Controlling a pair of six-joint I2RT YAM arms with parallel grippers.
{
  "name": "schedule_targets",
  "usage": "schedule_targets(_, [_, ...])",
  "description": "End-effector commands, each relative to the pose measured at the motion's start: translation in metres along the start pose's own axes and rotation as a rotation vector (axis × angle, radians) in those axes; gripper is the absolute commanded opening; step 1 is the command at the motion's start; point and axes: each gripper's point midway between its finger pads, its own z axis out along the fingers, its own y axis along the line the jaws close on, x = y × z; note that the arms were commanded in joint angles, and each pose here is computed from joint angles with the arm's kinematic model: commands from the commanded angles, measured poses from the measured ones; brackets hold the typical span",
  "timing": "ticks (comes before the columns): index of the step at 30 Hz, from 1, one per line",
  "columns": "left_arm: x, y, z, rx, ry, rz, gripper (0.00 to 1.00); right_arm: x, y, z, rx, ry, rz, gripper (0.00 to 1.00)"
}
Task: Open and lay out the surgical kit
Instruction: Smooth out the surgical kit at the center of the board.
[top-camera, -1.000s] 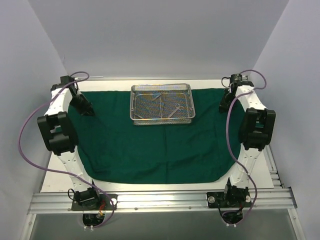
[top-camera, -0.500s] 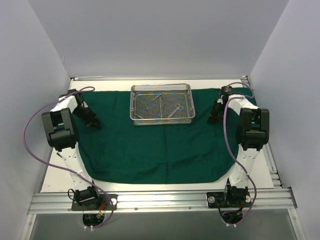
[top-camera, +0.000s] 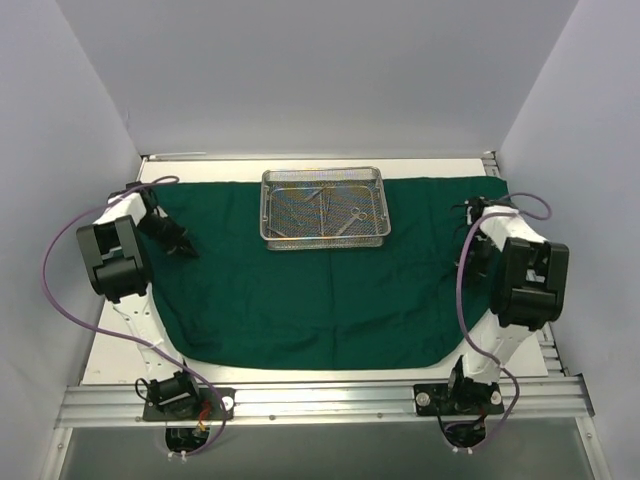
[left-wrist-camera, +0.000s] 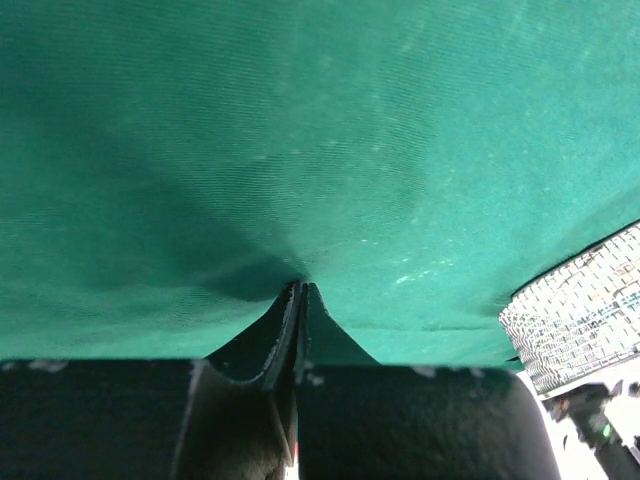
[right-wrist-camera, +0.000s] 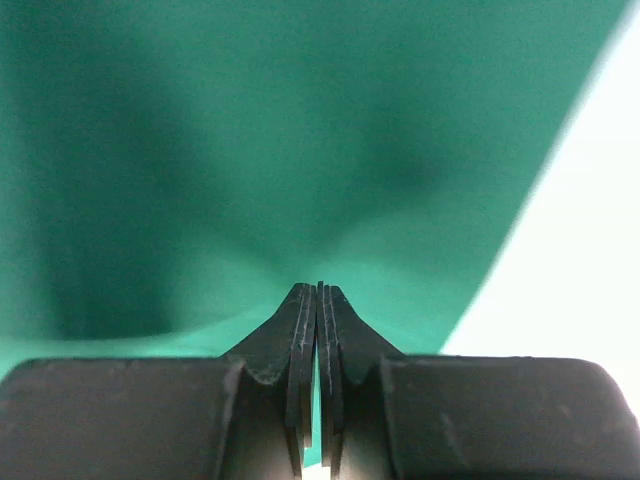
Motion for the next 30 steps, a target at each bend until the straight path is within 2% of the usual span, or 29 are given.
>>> schedule_targets(1, [-0.016, 0.022, -0.006, -0.086, -0.065, 0.025, 0.02, 0.017, -0.107, -0.060, 0.339, -0.066, 0.165, 0.00])
schedule_targets(2, [-0.014, 0.025, -0.004, -0.087, -0.061, 0.019, 0.02, 0.015, -0.116, -0.073, 0.346, -0.104, 0.201, 0.00])
schedule_targets(3, [-0.013, 0.025, -0.006, -0.081, -0.066, 0.021, 0.02, 0.005, -0.113, -0.095, 0.253, -0.171, 0.221, 0.00])
schedule_targets(6, [-0.007, 0.022, -0.005, -0.051, -0.059, 0.018, 0.02, -0.009, -0.072, -0.117, 0.044, -0.241, 0.165, 0.02])
schedule_targets(7, [-0.006, 0.021, -0.005, -0.048, -0.059, 0.018, 0.02, -0.012, -0.057, -0.114, -0.027, -0.227, 0.130, 0.09])
schedule_targets(8, [-0.005, 0.021, -0.006, -0.045, -0.059, 0.017, 0.02, -0.013, -0.042, -0.111, -0.081, -0.205, 0.094, 0.26])
schedule_targets(10, [-0.005, 0.019, -0.008, -0.039, -0.059, 0.021, 0.02, -0.022, -0.015, -0.104, -0.130, -0.205, 0.014, 0.44])
schedule_targets(13, [-0.005, 0.015, -0.014, -0.026, -0.071, 0.030, 0.02, -0.040, 0.017, -0.098, -0.183, -0.227, -0.070, 0.54])
schedule_targets(15, [-0.006, 0.011, -0.019, -0.010, -0.082, 0.035, 0.02, -0.049, 0.033, -0.088, -0.195, -0.220, -0.100, 0.55])
schedule_targets(18, [-0.007, 0.007, -0.020, 0.004, -0.085, 0.035, 0.02, -0.056, 0.059, -0.074, -0.207, -0.215, -0.150, 0.51])
schedule_targets(22, [-0.003, 0.002, -0.017, 0.010, -0.074, 0.040, 0.02, -0.066, 0.079, -0.066, -0.231, -0.226, -0.171, 0.31])
schedule_targets(24, [-0.001, 0.002, -0.016, 0.010, -0.069, 0.040, 0.02, -0.070, 0.088, -0.062, -0.230, -0.224, -0.186, 0.30])
schedule_targets(30, [-0.001, 0.003, -0.013, 0.004, -0.059, 0.042, 0.02, -0.073, 0.101, -0.043, -0.205, -0.191, -0.201, 0.44])
